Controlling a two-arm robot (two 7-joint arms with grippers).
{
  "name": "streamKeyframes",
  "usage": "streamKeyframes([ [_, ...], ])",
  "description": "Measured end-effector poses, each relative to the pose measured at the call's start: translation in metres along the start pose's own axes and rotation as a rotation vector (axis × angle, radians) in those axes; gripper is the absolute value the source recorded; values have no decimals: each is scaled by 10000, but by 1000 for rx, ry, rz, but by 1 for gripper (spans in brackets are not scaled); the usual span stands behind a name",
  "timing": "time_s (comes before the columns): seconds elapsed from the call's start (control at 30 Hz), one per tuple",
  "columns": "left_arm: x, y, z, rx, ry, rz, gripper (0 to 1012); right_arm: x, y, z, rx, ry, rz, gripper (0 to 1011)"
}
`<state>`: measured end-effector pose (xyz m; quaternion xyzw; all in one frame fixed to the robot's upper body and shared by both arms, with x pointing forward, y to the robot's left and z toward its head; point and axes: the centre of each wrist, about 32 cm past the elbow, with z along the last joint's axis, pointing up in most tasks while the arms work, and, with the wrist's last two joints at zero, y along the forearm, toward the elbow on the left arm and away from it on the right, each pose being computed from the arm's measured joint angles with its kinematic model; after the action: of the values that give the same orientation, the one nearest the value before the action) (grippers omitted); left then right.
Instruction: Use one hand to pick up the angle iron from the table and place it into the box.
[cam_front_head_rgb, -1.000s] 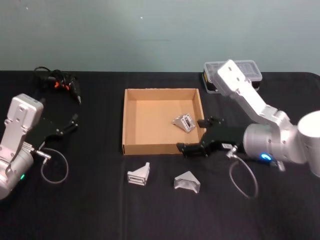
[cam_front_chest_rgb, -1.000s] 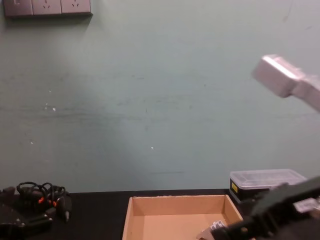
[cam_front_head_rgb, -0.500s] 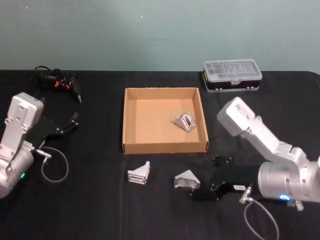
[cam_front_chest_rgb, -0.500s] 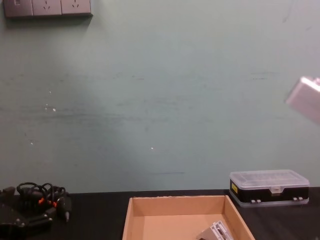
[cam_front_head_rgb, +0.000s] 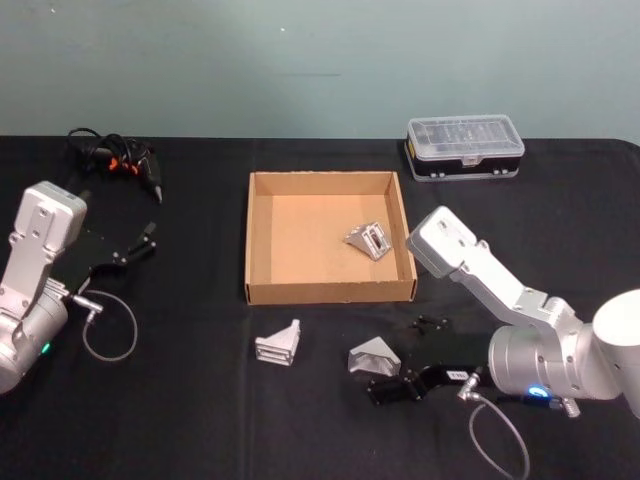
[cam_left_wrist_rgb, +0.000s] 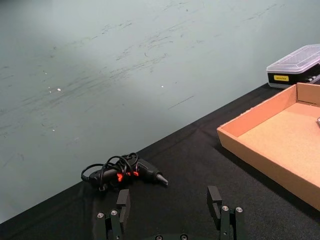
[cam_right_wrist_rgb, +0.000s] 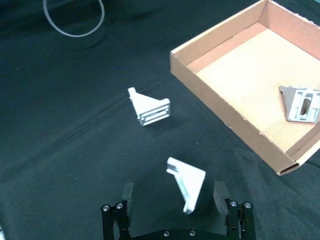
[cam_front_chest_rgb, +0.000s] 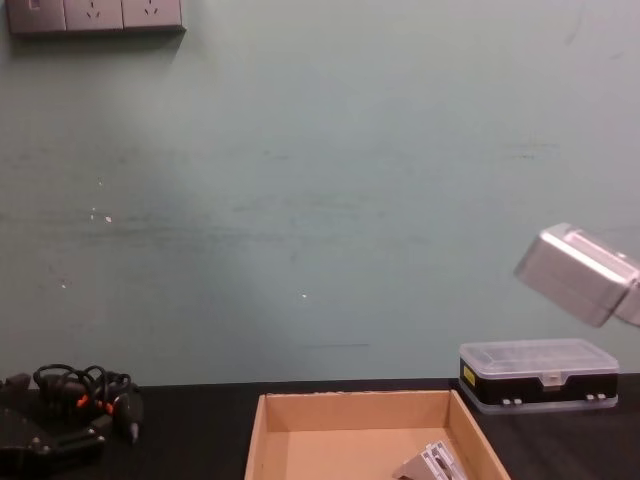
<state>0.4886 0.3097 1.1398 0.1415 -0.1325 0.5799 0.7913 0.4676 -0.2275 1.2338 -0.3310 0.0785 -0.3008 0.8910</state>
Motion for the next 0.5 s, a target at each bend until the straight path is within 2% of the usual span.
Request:
streamKeyframes([
  [0.5, 0, 0, 0, 0, 0, 0, 1011, 26, 223, 61, -3, 15, -2, 1004],
])
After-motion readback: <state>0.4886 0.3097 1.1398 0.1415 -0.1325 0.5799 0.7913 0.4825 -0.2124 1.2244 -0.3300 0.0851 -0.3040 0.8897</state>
